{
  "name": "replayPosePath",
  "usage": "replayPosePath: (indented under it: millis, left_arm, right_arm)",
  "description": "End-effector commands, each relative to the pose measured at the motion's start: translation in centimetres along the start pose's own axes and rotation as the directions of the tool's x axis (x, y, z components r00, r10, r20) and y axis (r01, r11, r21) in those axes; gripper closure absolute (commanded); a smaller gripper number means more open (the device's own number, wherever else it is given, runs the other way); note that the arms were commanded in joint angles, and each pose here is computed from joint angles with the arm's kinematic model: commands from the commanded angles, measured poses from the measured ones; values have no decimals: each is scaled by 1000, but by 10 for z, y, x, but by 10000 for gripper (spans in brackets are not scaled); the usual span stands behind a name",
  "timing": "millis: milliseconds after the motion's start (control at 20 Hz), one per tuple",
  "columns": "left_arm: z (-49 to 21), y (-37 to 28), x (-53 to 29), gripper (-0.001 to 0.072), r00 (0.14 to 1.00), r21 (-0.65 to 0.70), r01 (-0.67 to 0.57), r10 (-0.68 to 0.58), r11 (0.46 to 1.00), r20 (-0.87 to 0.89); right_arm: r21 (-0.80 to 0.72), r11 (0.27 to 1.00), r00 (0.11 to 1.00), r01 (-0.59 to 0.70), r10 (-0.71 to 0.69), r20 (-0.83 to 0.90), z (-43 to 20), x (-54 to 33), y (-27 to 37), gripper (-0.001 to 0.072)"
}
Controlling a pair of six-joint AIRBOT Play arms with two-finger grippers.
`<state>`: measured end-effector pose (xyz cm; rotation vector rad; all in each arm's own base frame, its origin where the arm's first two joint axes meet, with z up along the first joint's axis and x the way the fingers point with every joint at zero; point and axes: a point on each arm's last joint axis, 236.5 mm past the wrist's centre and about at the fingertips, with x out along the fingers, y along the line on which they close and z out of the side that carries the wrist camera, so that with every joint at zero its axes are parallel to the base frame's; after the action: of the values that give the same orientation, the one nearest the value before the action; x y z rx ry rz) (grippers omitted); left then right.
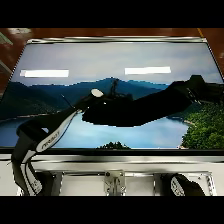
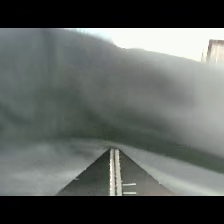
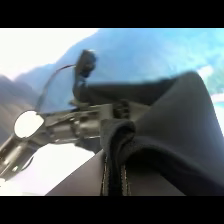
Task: Fold the shirts.
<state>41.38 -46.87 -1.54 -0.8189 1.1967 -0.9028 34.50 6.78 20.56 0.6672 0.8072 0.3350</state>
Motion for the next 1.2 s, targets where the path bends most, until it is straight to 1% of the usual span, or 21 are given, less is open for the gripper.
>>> replayPosePath:
  millis: [0,50,150,250,400,500,550,650,750,800,850,950,1000,1150]
  left_arm:
    - [60,12,-87,669,981,158,-178,162,971,107]
    - [83,15,-132,669,958,188,-261,231,947,168]
    - [120,11,-228,668,898,209,-391,321,896,301]
    - [139,-9,-322,668,833,198,-462,346,865,432]
    - [134,-49,-436,667,737,163,-515,338,841,586]
    - [114,-70,-478,667,700,157,-543,342,825,627]
    - [98,-78,-489,667,699,169,-559,352,812,622]
    - [70,-83,-499,667,696,185,-606,404,774,593]
    - [51,-84,-501,667,690,196,-644,450,740,566]
    - [46,-85,-500,667,693,200,-645,454,738,560]
    - [43,-85,-499,667,698,202,-644,457,738,551]
    - [44,-83,-499,666,699,200,-643,459,739,549]
    - [45,-82,-499,667,699,199,-643,460,740,548]
    - [45,-76,-496,666,703,192,-640,466,744,537]
  right_arm:
    - [31,993,990,-109,106,98,28,7,21,645]
    - [29,990,987,-139,135,90,29,18,27,645]
    - [2,984,983,-178,178,39,18,57,47,645]
    - [-26,976,976,-218,218,-11,-5,113,75,645]
    - [-22,973,971,-230,228,-69,-63,210,106,645]
    - [38,976,973,-212,215,-85,-109,271,113,645]
    - [43,979,973,-200,204,-113,-133,296,115,644]
    - [100,975,954,-200,217,-205,-179,340,127,644]
    - [123,966,934,-228,253,-254,-205,368,147,644]
    - [152,959,926,-240,273,-261,-212,378,156,636]
    - [193,950,917,-246,292,-272,-218,384,161,576]
    - [240,940,901,-244,311,-303,-228,387,163,204]
    - [222,944,892,-245,309,-329,-232,385,161,135]
    - [173,950,862,-259,308,-403,-226,371,152,129]
